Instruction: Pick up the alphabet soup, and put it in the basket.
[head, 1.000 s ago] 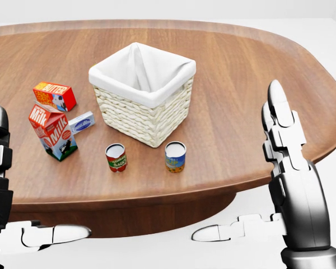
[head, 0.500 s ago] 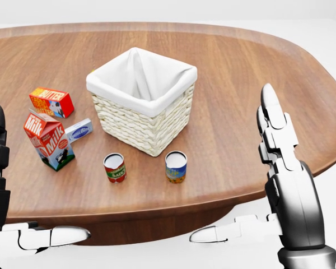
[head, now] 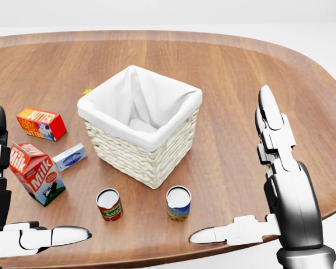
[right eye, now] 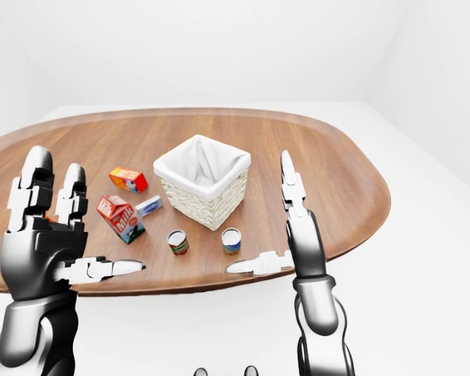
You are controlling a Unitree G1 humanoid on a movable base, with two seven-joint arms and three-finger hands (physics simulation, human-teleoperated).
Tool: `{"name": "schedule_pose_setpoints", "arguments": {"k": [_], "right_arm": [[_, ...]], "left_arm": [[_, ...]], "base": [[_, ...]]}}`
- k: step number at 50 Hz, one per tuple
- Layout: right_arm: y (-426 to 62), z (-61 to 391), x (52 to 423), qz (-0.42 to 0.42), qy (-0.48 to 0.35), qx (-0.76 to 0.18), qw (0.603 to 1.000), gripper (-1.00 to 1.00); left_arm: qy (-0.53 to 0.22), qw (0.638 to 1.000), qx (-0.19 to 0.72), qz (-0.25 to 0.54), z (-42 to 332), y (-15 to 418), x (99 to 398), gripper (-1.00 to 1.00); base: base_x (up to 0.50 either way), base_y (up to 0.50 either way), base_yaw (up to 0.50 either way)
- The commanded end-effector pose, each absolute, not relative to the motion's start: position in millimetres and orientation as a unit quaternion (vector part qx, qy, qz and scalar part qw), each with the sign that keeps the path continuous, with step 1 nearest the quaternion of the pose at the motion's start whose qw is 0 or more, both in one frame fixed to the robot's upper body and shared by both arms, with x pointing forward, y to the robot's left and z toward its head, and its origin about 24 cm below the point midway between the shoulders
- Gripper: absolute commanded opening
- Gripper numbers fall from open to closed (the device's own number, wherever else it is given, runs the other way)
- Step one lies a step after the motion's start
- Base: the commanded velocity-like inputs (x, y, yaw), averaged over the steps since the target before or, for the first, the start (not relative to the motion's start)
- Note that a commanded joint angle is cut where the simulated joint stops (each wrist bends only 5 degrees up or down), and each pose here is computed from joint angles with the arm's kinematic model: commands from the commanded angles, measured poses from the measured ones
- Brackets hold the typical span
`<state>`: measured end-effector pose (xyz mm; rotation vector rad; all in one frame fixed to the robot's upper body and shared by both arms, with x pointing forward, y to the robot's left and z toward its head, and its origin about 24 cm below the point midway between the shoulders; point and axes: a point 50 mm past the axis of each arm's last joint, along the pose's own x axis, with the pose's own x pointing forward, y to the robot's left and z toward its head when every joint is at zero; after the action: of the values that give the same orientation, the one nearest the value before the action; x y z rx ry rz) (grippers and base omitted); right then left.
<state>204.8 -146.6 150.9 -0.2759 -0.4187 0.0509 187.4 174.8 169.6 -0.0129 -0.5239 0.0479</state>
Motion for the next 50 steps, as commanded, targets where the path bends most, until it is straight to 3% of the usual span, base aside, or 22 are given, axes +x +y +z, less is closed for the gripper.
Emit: {"name": "schedule_pose_setpoints", "arguments": {"k": [1,32,50], "right_arm": [[-146.4,149.5,205.2,0.026,-0.204,-0.137,0.969,1.0],[-144.9,150.8,205.0,0.03,-0.207,-0.138,0.968,1.0],[-143.0,140.0,207.8,0.033,-0.183,-0.149,0.971,1.0]], "left_arm": [[-0.256,0.966,-0.005,0.024,168.5,174.8,188.2,1.0],[-0.25,0.968,-0.005,0.025,166.1,174.9,190.1,1.0],[-0.254,0.967,-0.004,0.026,167.7,174.9,188.6,1.0]], "base": [[0.36,0.0,0.0],[0.34,0.0,0.0],[0.01,0.0,0.0]]}}
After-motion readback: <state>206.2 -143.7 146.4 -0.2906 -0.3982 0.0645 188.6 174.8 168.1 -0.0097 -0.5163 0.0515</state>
